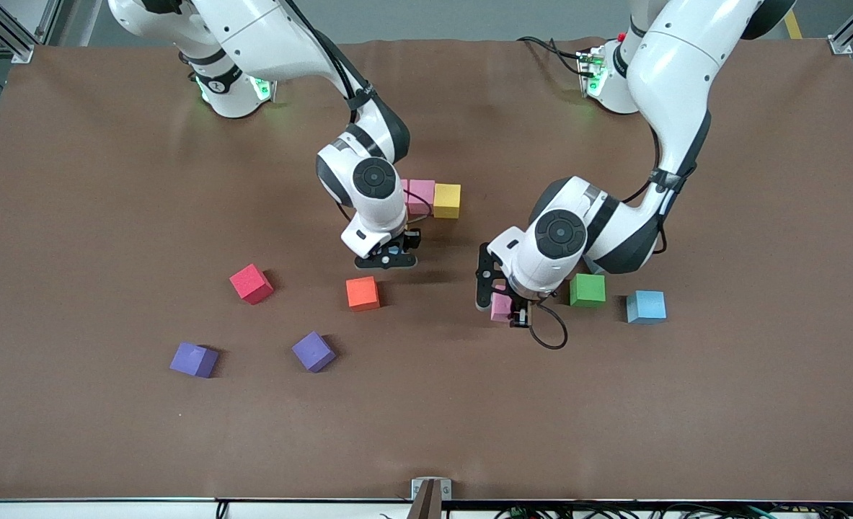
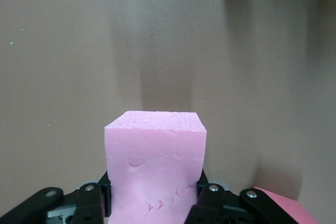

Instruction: Arrange 11 blocks into digit 3

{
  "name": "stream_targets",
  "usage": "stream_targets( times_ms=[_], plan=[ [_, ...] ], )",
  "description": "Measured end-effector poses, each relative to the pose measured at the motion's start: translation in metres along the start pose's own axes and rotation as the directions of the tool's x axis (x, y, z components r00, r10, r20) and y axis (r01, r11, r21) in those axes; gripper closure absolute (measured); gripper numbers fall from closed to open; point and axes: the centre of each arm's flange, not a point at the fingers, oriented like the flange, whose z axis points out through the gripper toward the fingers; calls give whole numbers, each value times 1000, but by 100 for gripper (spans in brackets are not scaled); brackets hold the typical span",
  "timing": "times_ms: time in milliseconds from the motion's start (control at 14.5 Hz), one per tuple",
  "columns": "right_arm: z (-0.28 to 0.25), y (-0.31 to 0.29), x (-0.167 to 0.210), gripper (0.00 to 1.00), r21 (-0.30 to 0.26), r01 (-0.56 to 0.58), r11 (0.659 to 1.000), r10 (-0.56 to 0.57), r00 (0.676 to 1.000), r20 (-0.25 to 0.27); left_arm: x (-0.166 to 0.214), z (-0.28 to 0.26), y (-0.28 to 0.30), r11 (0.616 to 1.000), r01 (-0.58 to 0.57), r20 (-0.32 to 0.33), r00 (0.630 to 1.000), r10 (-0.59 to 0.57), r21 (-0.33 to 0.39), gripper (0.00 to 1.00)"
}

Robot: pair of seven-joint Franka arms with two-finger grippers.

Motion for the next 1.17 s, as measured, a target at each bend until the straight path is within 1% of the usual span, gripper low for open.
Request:
stream_targets(
  times_ms=[1174],
  plan=[
    [6, -2, -4, 39, -7, 6, 1000, -6, 1000, 8, -3, 4, 0, 1000, 3, 3, 1000, -3, -7, 44]
  ],
)
